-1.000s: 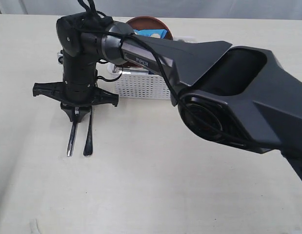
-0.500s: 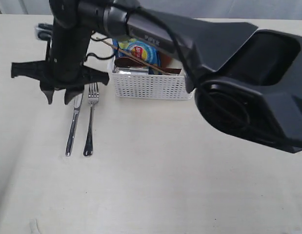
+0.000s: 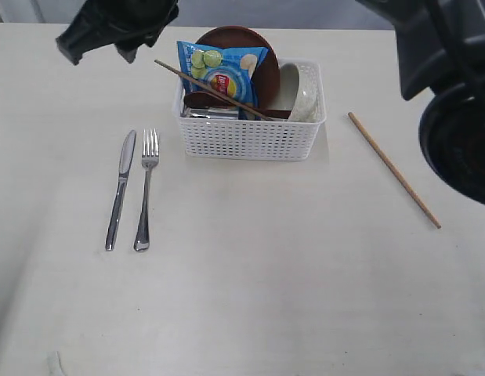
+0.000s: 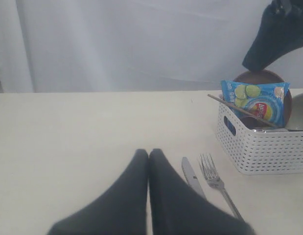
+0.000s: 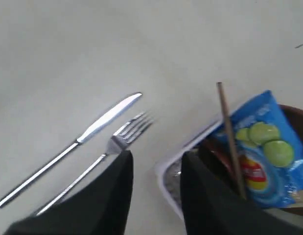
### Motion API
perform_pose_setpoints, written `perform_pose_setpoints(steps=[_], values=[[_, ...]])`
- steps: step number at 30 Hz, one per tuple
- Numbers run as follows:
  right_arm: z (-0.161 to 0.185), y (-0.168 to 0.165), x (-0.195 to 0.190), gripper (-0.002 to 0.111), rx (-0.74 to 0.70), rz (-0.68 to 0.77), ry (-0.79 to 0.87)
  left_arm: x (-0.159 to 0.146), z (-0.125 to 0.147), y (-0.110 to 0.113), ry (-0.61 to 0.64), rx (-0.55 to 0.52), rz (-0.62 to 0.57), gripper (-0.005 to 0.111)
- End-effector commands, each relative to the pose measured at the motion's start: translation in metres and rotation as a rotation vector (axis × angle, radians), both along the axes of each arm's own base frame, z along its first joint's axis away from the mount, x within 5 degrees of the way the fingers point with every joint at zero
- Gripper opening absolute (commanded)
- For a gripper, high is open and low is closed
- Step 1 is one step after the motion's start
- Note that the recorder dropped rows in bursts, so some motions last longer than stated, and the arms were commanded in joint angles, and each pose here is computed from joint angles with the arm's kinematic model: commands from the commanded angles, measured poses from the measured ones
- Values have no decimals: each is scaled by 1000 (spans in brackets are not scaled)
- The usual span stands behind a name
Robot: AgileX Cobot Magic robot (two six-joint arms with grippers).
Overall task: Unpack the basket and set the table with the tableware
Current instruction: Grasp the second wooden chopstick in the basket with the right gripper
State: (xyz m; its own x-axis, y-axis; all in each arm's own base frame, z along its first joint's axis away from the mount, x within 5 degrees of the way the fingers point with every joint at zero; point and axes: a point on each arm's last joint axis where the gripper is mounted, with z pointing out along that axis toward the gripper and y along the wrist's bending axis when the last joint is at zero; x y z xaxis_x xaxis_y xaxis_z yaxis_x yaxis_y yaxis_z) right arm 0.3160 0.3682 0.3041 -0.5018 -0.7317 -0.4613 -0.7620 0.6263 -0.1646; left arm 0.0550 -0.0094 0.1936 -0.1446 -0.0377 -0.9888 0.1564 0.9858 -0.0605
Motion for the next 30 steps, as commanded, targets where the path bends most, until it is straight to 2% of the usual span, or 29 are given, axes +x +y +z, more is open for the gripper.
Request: perform_pose_setpoints(steps=[1,4,7,11,15,30], values=[[-5,-27,31,33,-17,-14,18,0,0,0,-10,-8,-1,0],[-11,-48,53,33,11,-2,71,0,0,0,-10,-8,-1,0],[-21,-66,68,34,24,85,116,0,0,0,-10,-12,-2,0],[-42,-81,76,47,-15,221,157,0,0,0,-10,-12,-2,0],[-66,-89,80,59,-76,227,203,0,0,0,-10,-12,-2,0],[-111,-77,97,60,-42,207,174,0,0,0,-10,-12,-2,0]])
